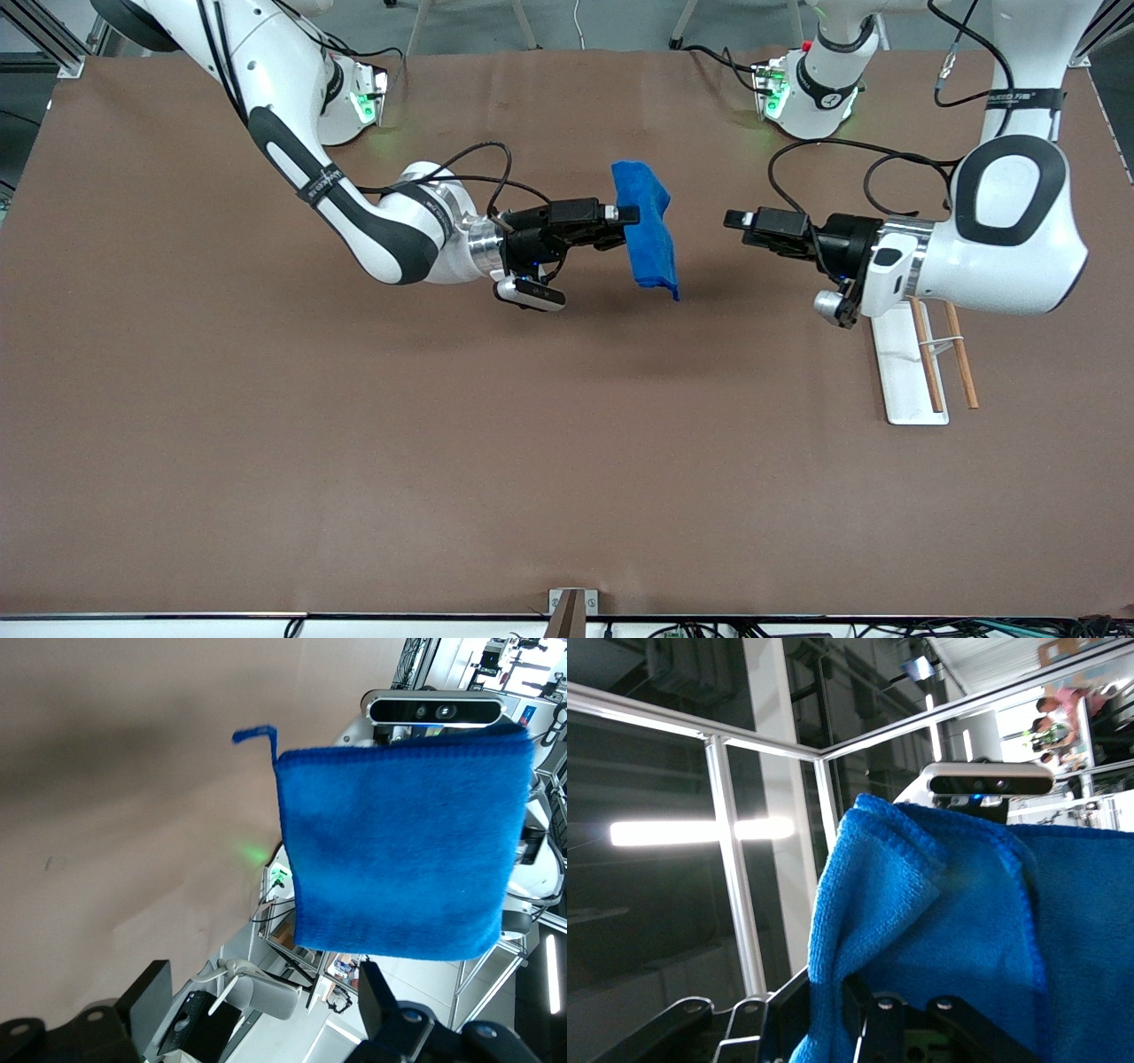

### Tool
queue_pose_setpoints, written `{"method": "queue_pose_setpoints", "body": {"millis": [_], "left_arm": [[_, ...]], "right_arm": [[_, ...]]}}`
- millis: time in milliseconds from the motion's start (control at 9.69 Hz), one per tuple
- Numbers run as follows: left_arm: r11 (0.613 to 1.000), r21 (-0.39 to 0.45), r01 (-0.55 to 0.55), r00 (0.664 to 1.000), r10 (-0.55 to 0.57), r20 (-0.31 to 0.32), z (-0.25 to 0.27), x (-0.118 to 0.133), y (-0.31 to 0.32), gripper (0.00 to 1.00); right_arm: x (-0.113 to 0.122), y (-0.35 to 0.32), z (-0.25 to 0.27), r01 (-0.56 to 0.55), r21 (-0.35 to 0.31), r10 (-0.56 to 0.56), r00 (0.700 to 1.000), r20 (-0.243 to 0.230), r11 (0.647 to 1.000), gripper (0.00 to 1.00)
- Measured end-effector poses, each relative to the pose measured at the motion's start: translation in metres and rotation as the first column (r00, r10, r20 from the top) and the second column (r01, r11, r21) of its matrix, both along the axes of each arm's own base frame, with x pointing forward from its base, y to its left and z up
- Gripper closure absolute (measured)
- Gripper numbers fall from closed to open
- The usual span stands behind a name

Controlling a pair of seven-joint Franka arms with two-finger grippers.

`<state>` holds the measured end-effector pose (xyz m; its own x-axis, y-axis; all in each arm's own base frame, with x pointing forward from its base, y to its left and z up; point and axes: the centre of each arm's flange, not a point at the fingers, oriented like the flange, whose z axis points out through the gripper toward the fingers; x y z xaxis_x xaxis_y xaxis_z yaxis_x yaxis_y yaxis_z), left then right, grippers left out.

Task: Right arm passes towel to left arm to hang
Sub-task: 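Close the left gripper on the towel beside the right gripper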

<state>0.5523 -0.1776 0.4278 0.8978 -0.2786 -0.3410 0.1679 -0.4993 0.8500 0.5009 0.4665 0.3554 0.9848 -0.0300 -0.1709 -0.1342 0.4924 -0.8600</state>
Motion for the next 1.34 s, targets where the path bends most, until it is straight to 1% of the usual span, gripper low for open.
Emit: {"method": "queue_pose_setpoints", "body": {"millis": [103, 206, 310, 619, 826, 1135, 1342], "left_arm": [[1.0, -0.01, -0.023, 1.0, 0.023, -0.003, -0.007, -0.002, -0.012, 0.12], [0.999, -0.021, -0.05, 0.999, 0.05, -0.003, -0.013, -0.004, -0.024, 0.13], [0.997, -0.025, -0.067, 0.998, 0.067, 0.009, -0.018, -0.005, -0.036, 0.14], [0.995, -0.063, -0.08, 0.995, 0.084, 0.058, -0.043, -0.012, -0.047, 0.14], [0.984, -0.146, -0.101, 0.99, 0.113, 0.08, -0.056, -0.009, -0.045, 0.14], [0.938, -0.305, -0.163, 0.97, 0.209, 0.123, -0.067, -0.004, -0.04, 0.14], [0.909, -0.375, -0.181, 0.956, 0.253, 0.152, -0.082, -0.012, -0.039, 0.14]], "right_arm": [[0.002, 0.001, -0.002, 0.016, -0.044, -0.017, 1.0, -0.01, 0.999, 0.86], [0.002, 0.006, 0.002, 0.029, -0.083, -0.03, 0.999, -0.016, 0.996, 0.86], [0.002, 0.012, 0.009, 0.035, -0.102, -0.037, 0.999, -0.015, 0.994, 0.86], [0.002, 0.016, 0.014, 0.038, -0.108, -0.039, 0.999, -0.013, 0.993, 0.86], [0.001, 0.016, 0.013, 0.038, -0.109, -0.04, 0.999, -0.013, 0.993, 0.86], [0.001, 0.016, 0.013, 0.038, -0.11, -0.04, 0.999, -0.014, 0.993, 0.86], [0.001, 0.016, 0.013, 0.038, -0.111, -0.04, 0.999, -0.014, 0.993, 0.86]]}}
